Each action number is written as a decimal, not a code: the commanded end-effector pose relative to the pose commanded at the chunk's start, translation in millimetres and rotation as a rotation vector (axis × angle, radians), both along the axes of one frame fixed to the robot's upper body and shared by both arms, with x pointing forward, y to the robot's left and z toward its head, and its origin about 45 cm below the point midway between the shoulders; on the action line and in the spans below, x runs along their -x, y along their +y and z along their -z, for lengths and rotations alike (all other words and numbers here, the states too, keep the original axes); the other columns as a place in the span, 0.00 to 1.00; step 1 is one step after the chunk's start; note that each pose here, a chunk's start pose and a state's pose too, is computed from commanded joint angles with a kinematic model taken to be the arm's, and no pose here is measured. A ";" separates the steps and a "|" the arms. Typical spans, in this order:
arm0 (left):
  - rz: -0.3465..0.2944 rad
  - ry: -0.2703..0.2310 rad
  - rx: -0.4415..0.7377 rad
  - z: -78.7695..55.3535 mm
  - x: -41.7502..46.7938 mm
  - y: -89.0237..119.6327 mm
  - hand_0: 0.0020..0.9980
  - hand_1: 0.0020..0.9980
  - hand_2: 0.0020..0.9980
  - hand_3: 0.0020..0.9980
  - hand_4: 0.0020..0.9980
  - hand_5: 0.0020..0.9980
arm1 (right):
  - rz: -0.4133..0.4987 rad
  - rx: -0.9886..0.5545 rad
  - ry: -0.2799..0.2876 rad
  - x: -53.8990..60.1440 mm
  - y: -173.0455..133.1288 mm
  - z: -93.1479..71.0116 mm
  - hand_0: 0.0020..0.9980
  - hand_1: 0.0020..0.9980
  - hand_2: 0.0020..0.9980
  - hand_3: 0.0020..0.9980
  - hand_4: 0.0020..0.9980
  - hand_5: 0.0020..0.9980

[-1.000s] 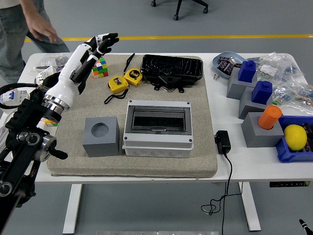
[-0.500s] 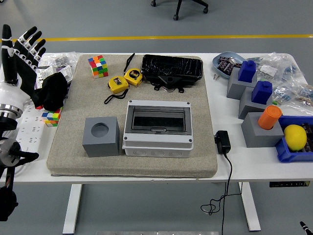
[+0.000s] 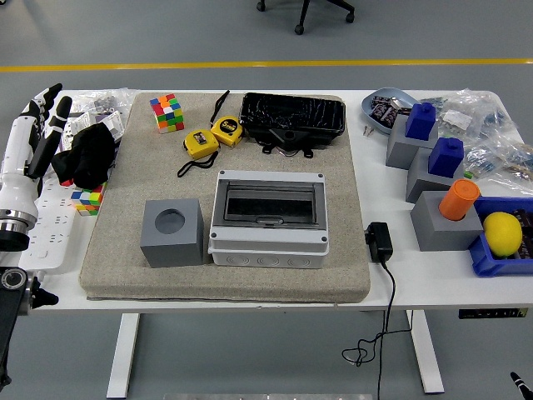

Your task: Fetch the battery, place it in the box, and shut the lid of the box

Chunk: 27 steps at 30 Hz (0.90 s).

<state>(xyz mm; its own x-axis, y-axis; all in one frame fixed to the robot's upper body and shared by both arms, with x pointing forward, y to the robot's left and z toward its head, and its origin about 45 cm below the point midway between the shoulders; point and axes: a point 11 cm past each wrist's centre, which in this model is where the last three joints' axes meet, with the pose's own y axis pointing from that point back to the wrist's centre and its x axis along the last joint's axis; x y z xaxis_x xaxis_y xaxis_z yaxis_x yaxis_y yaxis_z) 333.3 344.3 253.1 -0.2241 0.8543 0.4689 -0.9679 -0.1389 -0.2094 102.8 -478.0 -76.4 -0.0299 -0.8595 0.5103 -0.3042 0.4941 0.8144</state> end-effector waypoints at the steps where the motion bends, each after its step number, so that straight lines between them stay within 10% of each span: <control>1: -0.004 -0.019 -0.016 -3.7 -0.3 1.8 1.00 1.00 1.00 0.92 1.00 1.00 | -0.001 0.003 -0.003 -1.2 -0.6 -0.6 0.81 0.75 0.74 0.74 1.00 1.00; 12: -0.014 -0.118 -0.027 -27.0 -2.5 11.1 1.00 1.00 0.98 0.89 1.00 1.00 | -0.025 0.038 -0.038 -8.9 -2.9 -5.0 0.83 0.80 0.77 0.78 1.00 1.00; 27: 0.046 -0.181 -0.092 -42.1 -6.7 -8.5 1.00 1.00 0.96 0.87 1.00 1.00 | -0.105 0.088 -0.163 -60.8 -20.0 -33.8 0.83 0.81 0.78 0.78 1.00 1.00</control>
<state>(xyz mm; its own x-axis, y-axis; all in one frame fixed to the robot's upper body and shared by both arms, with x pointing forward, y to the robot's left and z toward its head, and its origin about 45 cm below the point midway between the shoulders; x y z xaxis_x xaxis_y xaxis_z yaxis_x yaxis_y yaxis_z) 340.0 335.8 295.2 -0.2735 0.8212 0.5009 -0.9182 -0.0678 -0.3903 163.6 -498.0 -42.5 -0.0311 -0.8145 0.5794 -0.4818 0.5201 0.7052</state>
